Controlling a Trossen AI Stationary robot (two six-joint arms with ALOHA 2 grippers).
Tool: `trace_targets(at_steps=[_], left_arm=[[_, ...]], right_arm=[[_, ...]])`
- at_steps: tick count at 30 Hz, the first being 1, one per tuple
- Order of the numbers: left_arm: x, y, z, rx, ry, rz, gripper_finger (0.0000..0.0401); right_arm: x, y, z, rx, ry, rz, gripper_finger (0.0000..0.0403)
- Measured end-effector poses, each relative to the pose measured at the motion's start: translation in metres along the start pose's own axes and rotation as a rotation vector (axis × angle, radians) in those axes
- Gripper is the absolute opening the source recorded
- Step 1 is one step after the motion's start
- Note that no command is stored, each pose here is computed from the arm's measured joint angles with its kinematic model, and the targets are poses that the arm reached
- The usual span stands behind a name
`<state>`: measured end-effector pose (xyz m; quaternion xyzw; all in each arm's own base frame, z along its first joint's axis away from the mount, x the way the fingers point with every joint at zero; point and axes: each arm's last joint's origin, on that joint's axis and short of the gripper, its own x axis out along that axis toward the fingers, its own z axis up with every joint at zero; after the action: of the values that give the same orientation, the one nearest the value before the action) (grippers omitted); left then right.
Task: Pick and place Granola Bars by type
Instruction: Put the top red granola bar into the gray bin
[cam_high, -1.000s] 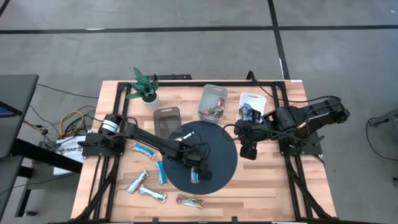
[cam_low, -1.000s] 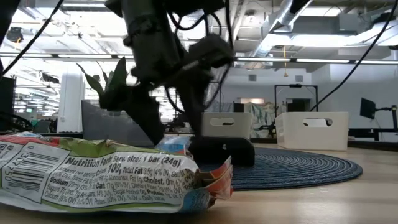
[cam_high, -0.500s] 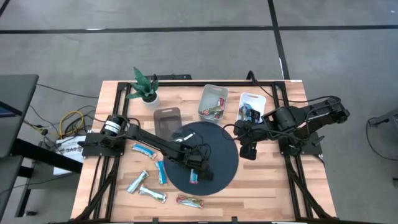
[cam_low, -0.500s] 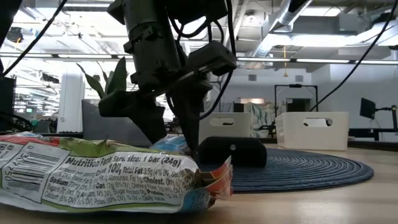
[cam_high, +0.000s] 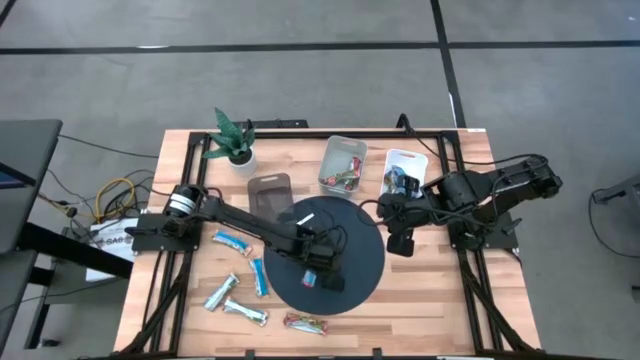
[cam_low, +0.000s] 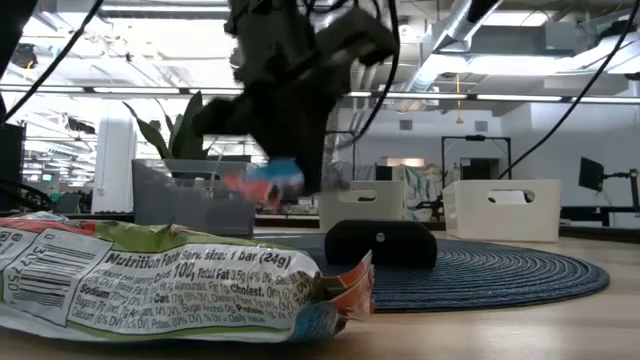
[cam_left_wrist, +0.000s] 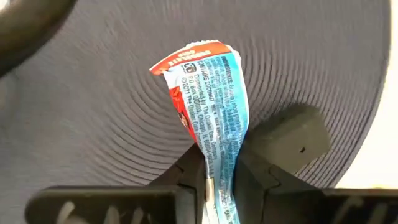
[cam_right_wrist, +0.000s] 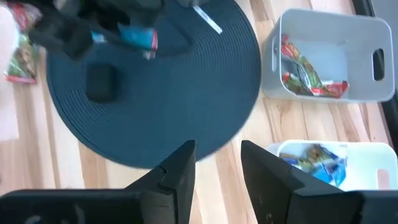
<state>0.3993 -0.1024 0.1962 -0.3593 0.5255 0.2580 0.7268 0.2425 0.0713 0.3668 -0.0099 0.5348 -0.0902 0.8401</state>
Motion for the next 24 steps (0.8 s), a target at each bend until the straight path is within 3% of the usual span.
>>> trace_targets(at_steps=[6,12,16,24], left_arm=[[-0.048,-0.002,0.039,0.079,-0.152,0.126,0.0056],[-0.083,0.026,0.103,0.118,-0.268,0.24,0.0043],[-0.091,0.052,0.147,0.123,-0.302,0.232,0.0041],[-0.097,0.094,0.216,0.103,-0.43,0.081,0.0041]], right_arm=[[0.0,-0.002,-0.005,-0.016,0.054,-0.022,0.0122],[-0.009,-0.007,-0.011,-0.002,0.039,-0.016,0.0122],[-0.023,-0.014,-0.017,0.029,-0.003,0.001,0.0122],[-0.042,-0.024,-0.027,0.054,-0.08,0.03,0.0122]])
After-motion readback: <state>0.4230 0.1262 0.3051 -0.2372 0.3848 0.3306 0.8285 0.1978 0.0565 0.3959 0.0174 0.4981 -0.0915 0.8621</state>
